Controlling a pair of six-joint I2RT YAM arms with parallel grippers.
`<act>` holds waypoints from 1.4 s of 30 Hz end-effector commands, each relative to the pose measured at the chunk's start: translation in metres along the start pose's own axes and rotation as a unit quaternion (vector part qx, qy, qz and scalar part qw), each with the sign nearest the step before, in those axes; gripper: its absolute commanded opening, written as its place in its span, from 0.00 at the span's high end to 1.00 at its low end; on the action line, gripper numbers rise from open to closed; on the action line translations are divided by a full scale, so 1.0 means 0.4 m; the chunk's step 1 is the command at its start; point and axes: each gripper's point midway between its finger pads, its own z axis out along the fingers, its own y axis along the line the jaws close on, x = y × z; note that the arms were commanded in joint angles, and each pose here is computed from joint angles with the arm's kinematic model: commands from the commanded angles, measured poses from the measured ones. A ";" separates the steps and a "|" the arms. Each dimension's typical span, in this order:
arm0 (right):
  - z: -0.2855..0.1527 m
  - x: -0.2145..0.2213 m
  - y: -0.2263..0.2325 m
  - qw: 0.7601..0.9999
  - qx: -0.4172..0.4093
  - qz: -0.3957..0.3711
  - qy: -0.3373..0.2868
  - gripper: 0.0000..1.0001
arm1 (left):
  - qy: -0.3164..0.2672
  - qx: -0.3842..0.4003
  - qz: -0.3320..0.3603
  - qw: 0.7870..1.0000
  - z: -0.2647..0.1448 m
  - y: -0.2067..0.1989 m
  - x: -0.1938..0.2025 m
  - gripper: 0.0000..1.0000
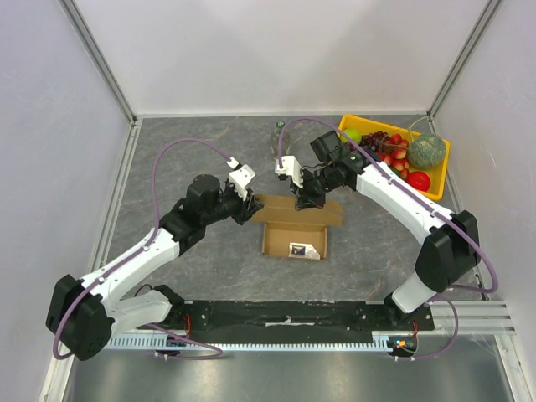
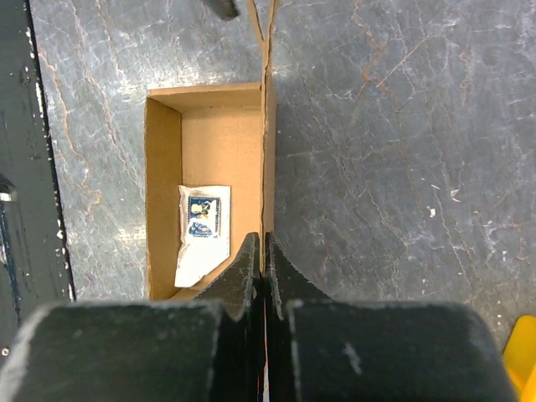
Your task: Fold the paper box
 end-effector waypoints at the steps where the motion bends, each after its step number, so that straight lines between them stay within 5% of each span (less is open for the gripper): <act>1: -0.014 -0.034 0.014 0.999 -0.024 -0.020 -0.020 0.99 | 0.004 0.019 0.060 0.998 0.001 0.011 -0.054 0.69; 17: -0.056 -0.034 0.001 0.999 0.000 -0.027 -0.035 1.00 | -0.011 0.111 -0.015 0.994 0.013 -0.078 0.027 0.69; 28: -0.064 -0.040 0.004 0.999 0.004 -0.027 -0.040 1.00 | 0.008 0.093 -0.024 0.995 0.027 -0.059 0.056 0.69; 42: -0.061 -0.042 0.007 0.999 -0.001 -0.023 -0.046 1.00 | 0.010 -0.005 -0.023 1.000 0.015 0.018 0.057 0.55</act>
